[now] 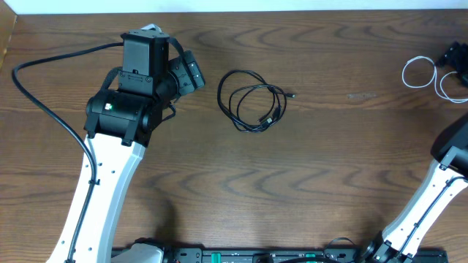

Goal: Untangle cables
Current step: 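Lower the white cable at the right edge and open the right gripper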

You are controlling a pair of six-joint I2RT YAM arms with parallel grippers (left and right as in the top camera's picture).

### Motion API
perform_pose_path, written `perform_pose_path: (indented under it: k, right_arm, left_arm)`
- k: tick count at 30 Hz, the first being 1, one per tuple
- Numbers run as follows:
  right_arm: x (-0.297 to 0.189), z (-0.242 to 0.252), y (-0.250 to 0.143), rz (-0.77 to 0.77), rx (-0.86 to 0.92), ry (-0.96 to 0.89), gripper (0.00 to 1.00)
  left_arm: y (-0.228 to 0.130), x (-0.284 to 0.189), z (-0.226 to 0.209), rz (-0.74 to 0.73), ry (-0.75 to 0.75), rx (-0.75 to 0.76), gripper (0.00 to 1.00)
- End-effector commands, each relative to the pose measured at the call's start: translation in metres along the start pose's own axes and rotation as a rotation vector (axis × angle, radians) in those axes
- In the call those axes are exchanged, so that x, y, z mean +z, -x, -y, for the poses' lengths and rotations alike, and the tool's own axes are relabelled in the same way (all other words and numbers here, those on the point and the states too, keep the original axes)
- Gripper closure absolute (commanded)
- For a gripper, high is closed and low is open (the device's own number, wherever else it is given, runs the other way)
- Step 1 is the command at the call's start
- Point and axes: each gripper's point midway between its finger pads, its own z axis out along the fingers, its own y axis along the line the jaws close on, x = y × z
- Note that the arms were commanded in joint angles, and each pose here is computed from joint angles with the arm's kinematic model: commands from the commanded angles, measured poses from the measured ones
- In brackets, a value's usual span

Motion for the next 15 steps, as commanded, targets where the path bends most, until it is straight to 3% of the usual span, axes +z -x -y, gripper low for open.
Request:
perform_pose_path:
  k: [1,3,7,10,12,15]
  right_arm:
    - [-0.002,-0.03,-0.003,0.019,-0.093,0.059,0.32]
    - [0.012,-0.033,-0.008,0.015,-0.12,0.058,0.46]
    - [0.026,-0.03,-0.013,0.01,-0.125,0.035,0.59]
    - [0.022,-0.028,-0.01,0.019,-0.124,0.028,0.77]
    - [0.014,-0.026,-0.005,0.036,-0.118,0.025,0.98]
    - [-0.012,-0.023,0.006,0.071,-0.056,0.045,0.99]
  left_arm:
    - [-0.001,0.003,-0.001,-0.007,0.007,0.018,0.11]
    - [-0.001,0.003,-0.001,-0.007,0.007,0.018,0.11]
    - [0.0,0.003,-0.001,-0.003,0.005,0.018,0.11]
    - [0.001,0.003,0.0,0.003,0.001,0.018,0.11]
    - [0.002,0.003,0.001,0.007,-0.002,0.017,0.11]
    - [0.003,0.003,0.003,0.011,-0.009,0.016,0.11]
